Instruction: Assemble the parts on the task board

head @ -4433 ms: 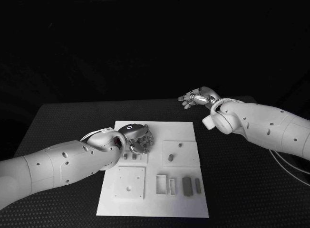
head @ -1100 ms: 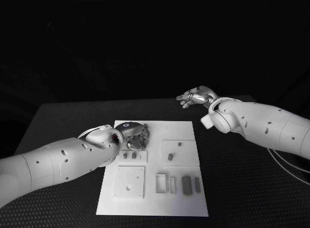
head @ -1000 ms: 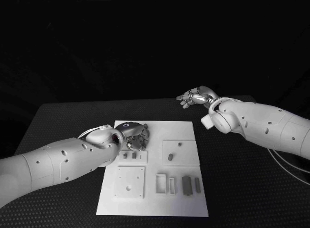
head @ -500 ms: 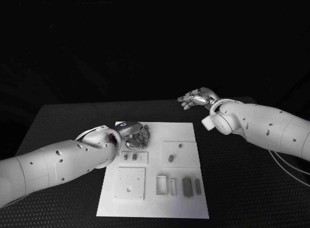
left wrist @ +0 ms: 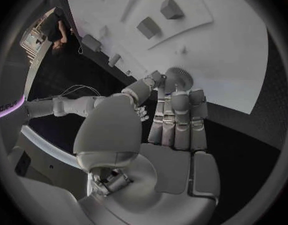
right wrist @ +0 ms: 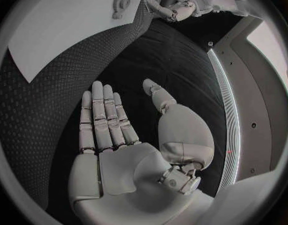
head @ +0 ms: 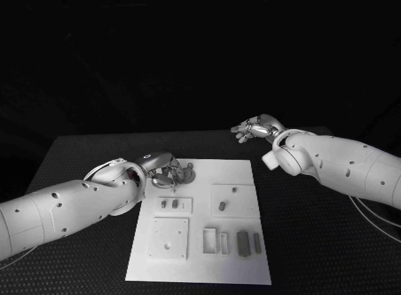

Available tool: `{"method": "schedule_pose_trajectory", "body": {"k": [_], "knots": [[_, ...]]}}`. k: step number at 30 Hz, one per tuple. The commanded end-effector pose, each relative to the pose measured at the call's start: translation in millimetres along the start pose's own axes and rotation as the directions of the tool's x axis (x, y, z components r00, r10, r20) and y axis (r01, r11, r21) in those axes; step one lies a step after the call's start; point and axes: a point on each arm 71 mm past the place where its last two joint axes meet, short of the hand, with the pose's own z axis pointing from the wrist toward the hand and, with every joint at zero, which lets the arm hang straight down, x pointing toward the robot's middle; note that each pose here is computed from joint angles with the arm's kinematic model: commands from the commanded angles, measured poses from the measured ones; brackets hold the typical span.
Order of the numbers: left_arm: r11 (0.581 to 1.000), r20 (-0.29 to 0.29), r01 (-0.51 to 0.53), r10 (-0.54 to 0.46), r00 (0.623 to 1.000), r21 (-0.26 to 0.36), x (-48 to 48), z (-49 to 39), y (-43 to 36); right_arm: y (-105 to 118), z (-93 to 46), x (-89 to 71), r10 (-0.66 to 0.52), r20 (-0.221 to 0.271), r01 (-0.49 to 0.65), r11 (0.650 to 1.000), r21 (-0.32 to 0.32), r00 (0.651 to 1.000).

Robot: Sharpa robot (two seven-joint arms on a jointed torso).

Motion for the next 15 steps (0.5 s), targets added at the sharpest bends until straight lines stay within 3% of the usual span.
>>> {"method": "schedule_pose_trajectory", "body": {"k": [1, 9, 15], "knots": [[1.0, -0.027, 0.01, -0.01, 1.0, -0.008, 1.1, -2.0, 2.0, 1, -0.2, 1.2, 0.002, -0.014, -0.002, 1.0, -0.006, 1.0], [0.999, -0.035, 0.006, -0.007, 0.999, -0.035, -0.5, -10.8, 14.3, 1, -0.2, 1.6, 0.002, -0.015, -0.002, 1.0, -0.007, 1.0], [0.999, -0.038, 0.002, -0.004, 0.999, -0.043, 0.2, -11.3, 17.9, 1, -0.2, 1.4, 0.002, -0.014, -0.002, 1.0, -0.006, 1.0]]}}
